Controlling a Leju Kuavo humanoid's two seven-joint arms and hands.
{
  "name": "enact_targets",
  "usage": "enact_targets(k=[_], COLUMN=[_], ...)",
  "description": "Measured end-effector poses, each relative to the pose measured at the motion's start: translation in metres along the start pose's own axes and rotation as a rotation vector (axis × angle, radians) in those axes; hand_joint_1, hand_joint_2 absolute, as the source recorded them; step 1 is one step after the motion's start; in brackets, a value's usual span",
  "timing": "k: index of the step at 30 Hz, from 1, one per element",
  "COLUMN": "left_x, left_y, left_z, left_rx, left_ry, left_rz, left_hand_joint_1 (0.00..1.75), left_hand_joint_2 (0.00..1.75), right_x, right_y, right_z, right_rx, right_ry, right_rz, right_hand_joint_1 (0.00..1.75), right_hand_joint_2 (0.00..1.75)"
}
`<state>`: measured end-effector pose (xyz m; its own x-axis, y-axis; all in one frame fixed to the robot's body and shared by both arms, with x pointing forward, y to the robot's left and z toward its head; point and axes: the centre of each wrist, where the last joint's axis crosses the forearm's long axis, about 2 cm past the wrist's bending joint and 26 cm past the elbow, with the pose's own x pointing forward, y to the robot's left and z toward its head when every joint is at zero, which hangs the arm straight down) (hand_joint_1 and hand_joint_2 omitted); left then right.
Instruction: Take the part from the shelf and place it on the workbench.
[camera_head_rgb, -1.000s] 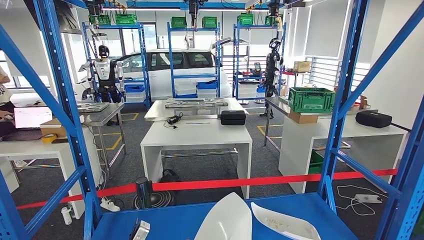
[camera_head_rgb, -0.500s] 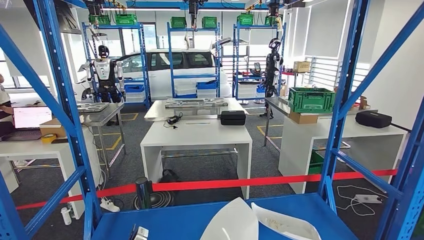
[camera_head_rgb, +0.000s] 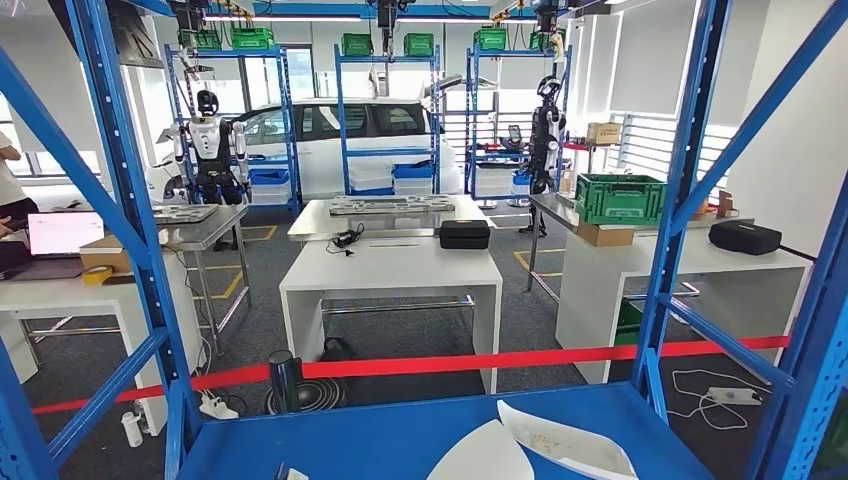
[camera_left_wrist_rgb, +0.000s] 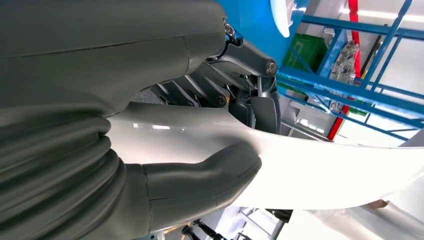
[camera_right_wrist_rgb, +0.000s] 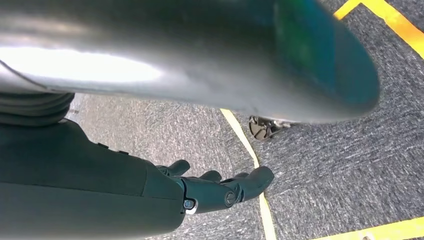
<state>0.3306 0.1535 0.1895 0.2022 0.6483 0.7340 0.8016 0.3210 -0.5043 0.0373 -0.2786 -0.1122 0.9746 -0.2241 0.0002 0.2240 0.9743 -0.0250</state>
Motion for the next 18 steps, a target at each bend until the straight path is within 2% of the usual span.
enact_targets(k=[11,18], left_x=[-0.019,-0.018], left_y=[0.003,0.004], left_z=[0.03,0.042], left_rx=[0.06,0.076], left_ry=[0.033,0.018], left_rz=[-0.007,-0.058], left_hand_joint_1=[1.75,1.75], left_hand_joint_2=[1.75,1.75], right_x=[-0.004,-0.004], right_y=[0.005,0.008], right_z=[0.0,0.0], right_rx=[0.011,0.029], right_ry=[0.01,0.004], right_rz=[0.014,0.032], right_hand_joint_1=[0.0,0.0], right_hand_joint_2=[0.0,0.0])
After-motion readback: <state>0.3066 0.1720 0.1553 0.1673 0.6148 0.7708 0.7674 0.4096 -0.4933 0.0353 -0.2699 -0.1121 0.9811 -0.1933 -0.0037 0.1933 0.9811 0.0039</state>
